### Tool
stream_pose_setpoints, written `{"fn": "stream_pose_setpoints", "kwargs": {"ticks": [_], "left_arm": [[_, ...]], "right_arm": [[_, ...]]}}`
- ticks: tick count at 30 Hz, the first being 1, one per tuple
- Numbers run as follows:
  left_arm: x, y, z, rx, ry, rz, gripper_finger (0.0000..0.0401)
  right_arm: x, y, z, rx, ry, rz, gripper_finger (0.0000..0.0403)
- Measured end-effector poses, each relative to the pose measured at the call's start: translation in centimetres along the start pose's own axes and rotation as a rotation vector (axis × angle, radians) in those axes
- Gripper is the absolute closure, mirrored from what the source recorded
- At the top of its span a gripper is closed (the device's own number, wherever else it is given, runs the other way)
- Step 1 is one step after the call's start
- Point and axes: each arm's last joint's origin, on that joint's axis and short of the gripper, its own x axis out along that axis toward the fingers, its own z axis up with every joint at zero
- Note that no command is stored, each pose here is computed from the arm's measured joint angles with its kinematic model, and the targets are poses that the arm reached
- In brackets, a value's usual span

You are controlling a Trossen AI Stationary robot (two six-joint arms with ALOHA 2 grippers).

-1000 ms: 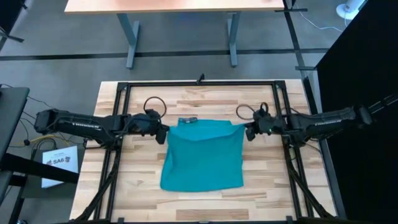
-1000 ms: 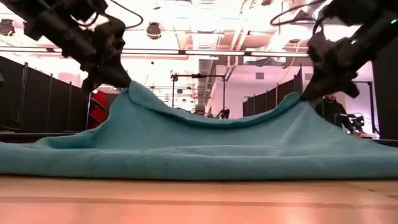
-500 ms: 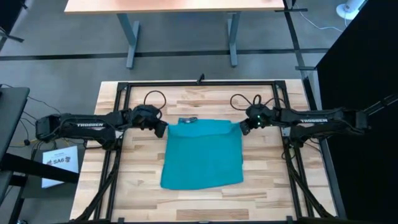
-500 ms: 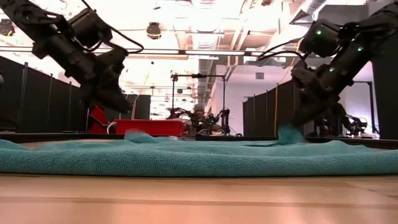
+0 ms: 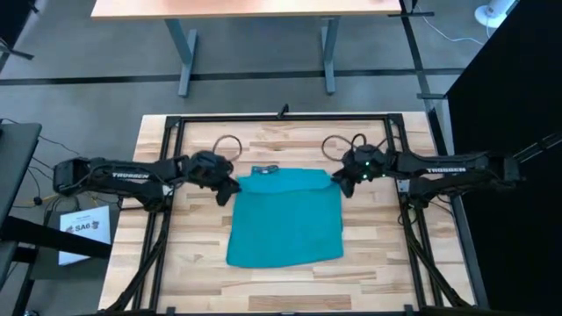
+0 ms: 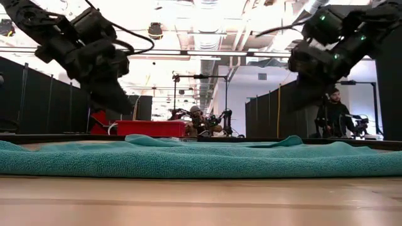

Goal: Roll towel
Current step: Roll the blue towel

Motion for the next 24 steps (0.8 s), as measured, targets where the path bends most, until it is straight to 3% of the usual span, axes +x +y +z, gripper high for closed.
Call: {"fn": "stream_pose_setpoints", "kwargs": {"ticks": [11, 20, 24], "left_arm": [[2.7, -1.1, 0.8, 0.104, 0.098, 0.018, 0.0294], [2.8, -1.1, 0.9, 0.106, 0.100, 0.022, 0.0295], [2.8, -1.1, 0.9, 0.105, 0.103, 0.023, 0.0295]], "right_arm": [[3.9, -0.2, 0.4, -0.396, 0.293, -0.047, 0.0295], [5.4, -0.5, 0.7, -0.513, 0.377, -0.067, 0.0298], [5.6, -0.4, 0.8, -0.507, 0.409, -0.068, 0.0346]]}}
